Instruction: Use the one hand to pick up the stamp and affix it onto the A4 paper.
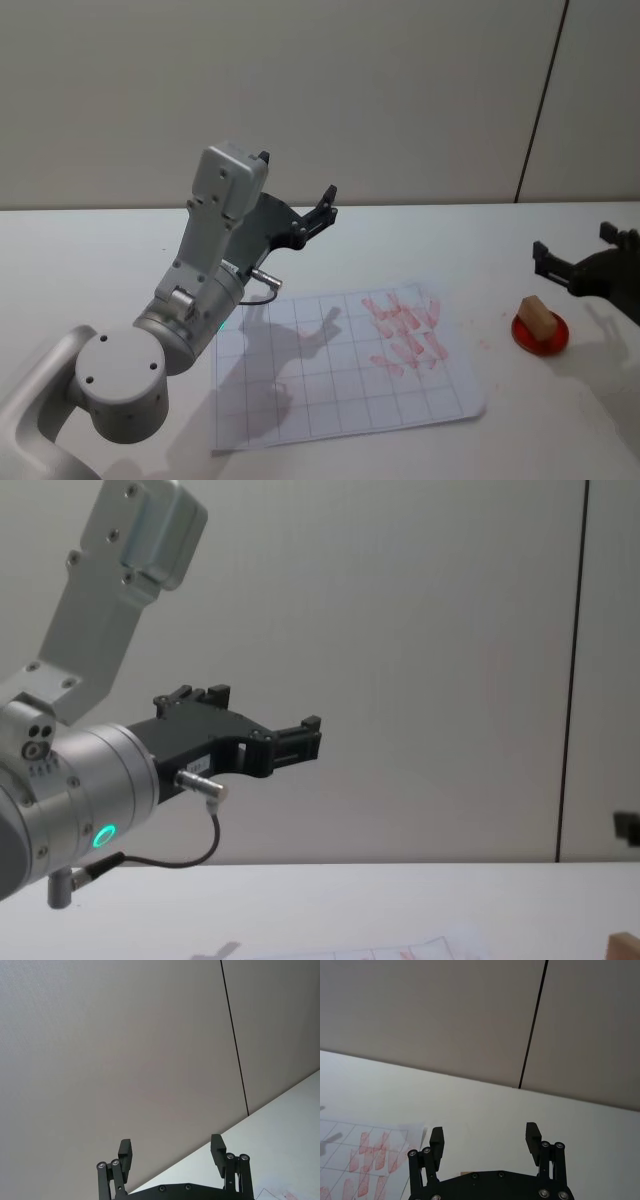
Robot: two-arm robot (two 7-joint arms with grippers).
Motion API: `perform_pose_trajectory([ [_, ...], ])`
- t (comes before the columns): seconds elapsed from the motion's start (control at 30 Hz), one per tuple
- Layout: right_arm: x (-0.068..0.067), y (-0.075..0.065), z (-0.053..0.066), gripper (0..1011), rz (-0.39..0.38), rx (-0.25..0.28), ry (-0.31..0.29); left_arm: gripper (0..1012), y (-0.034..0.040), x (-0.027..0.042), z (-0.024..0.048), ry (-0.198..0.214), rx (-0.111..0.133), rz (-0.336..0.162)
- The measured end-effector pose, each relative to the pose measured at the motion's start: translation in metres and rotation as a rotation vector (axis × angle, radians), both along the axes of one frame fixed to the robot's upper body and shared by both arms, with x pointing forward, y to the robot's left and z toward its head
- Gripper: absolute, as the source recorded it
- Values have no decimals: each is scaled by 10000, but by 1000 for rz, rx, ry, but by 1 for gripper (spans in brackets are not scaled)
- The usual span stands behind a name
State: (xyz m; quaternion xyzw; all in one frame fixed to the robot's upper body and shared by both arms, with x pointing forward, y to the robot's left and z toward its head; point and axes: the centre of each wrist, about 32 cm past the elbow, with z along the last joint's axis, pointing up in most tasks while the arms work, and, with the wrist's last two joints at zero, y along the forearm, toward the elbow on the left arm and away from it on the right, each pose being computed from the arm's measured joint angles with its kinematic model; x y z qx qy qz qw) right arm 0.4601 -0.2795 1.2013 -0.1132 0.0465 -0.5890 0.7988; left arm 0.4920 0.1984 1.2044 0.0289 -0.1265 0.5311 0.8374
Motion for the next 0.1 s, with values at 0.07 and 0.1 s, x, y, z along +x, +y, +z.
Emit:
perform_pose_trajectory([
  [0.07, -24, -15, 18, 1001, 1, -9, -36, 1002, 0, 0, 0, 0, 0, 0],
  [0.1, -28, -17, 26, 1001, 2, -11, -47, 1002, 0, 0, 0, 0, 0, 0],
])
